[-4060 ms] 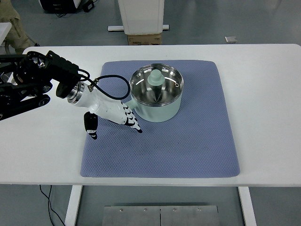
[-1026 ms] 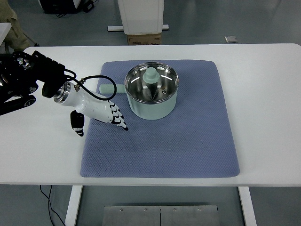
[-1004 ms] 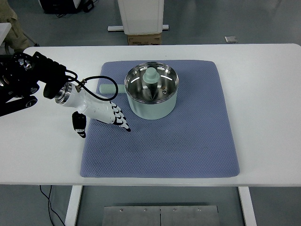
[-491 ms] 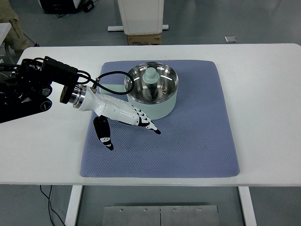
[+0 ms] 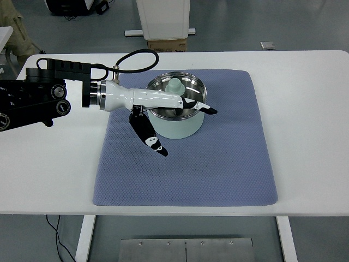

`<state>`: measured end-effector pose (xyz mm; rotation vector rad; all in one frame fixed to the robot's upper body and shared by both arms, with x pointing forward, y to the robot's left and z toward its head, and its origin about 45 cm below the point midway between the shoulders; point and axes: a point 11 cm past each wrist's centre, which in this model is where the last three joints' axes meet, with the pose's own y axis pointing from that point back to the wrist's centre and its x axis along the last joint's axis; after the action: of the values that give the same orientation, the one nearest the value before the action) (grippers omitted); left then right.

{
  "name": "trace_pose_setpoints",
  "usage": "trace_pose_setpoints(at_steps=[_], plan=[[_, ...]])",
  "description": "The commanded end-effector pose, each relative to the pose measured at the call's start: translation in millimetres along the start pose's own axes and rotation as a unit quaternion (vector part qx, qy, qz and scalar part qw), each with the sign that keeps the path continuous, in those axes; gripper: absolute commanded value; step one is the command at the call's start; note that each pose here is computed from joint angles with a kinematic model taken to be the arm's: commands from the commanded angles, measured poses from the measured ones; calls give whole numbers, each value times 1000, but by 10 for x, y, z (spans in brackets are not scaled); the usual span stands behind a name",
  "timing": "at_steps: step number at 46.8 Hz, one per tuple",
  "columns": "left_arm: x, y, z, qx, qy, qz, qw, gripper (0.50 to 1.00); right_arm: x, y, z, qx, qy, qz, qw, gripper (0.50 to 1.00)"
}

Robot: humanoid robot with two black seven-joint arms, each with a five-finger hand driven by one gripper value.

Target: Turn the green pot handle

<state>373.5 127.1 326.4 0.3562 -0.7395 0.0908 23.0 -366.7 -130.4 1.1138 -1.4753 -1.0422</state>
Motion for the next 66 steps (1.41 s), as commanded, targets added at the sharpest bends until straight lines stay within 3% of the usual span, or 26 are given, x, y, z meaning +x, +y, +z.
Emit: trace_pose_setpoints(at_steps=[1, 13, 24, 42, 66], plan=[[70, -18, -10, -7, 31, 33, 999, 1000, 0, 0, 0, 0, 0, 0, 1000, 1000], [334, 74, -212, -12, 157, 159, 975, 1000, 0, 0, 0, 0, 0, 0, 1000, 1000], [441, 175, -352, -12, 223, 232, 947, 1000, 0, 0, 0, 0, 0, 0, 1000, 1000], [546, 428, -770, -19, 363, 360, 859, 1000, 0, 0, 0, 0, 0, 0, 1000, 1000], [303, 582, -1161, -32, 471, 443, 762, 1000, 0, 0, 0, 0, 0, 0, 1000, 1000]])
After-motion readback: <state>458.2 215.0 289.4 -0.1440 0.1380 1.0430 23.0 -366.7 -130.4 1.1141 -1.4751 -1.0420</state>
